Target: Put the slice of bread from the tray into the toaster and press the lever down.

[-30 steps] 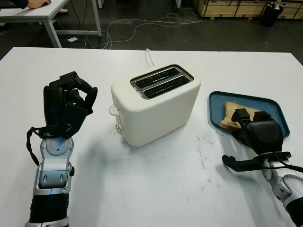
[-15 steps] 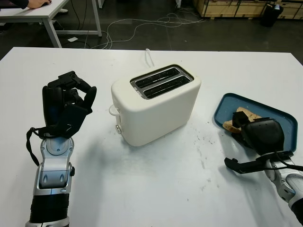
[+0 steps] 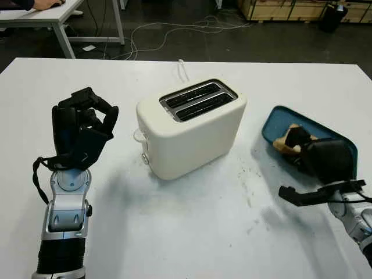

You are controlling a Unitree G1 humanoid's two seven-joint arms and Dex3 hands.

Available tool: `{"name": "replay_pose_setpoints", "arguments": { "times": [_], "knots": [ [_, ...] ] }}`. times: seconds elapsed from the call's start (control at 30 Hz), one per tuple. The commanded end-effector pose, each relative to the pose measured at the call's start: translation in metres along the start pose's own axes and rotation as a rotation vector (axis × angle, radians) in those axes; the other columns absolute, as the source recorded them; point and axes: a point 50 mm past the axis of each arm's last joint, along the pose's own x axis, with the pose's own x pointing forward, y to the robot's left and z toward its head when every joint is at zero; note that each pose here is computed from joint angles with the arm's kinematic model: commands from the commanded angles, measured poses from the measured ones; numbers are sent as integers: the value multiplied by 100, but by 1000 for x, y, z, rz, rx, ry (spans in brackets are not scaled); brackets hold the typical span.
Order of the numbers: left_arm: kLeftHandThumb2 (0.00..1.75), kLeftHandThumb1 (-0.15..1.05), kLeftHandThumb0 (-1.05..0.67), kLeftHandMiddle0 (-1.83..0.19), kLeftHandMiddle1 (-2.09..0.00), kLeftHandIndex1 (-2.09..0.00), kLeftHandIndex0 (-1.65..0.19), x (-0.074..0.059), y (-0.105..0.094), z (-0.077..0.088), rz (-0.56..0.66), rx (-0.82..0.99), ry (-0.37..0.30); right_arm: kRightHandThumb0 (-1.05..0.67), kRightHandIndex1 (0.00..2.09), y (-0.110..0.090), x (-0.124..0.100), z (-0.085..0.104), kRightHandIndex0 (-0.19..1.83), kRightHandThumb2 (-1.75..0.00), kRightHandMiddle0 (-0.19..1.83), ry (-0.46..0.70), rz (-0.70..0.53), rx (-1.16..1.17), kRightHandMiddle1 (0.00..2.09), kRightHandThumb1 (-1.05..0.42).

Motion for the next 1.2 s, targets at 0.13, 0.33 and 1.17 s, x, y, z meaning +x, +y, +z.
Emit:
{"name": "replay_pose_setpoints", "arguments": {
  "times": [0.13,0.33,1.17],
  "knots": [
    [82,58,-88,-130,-146,-146,-107,0,-1,1,-5,-5,-17,-54,175,-33,12,9,157,-62,66,-44,-72,93,175,-92],
    [82,57,-89,-130,-146,-146,-108,0,-1,1,-3,-4,-12,-59,175,-39,16,9,157,-64,49,-59,-55,57,175,-92],
    [83,56,-88,-129,-146,-145,-107,1,-3,3,-9,3,-17,-54,175,-149,91,-3,54,-55,14,-253,-203,271,175,-92]
  ]
}}
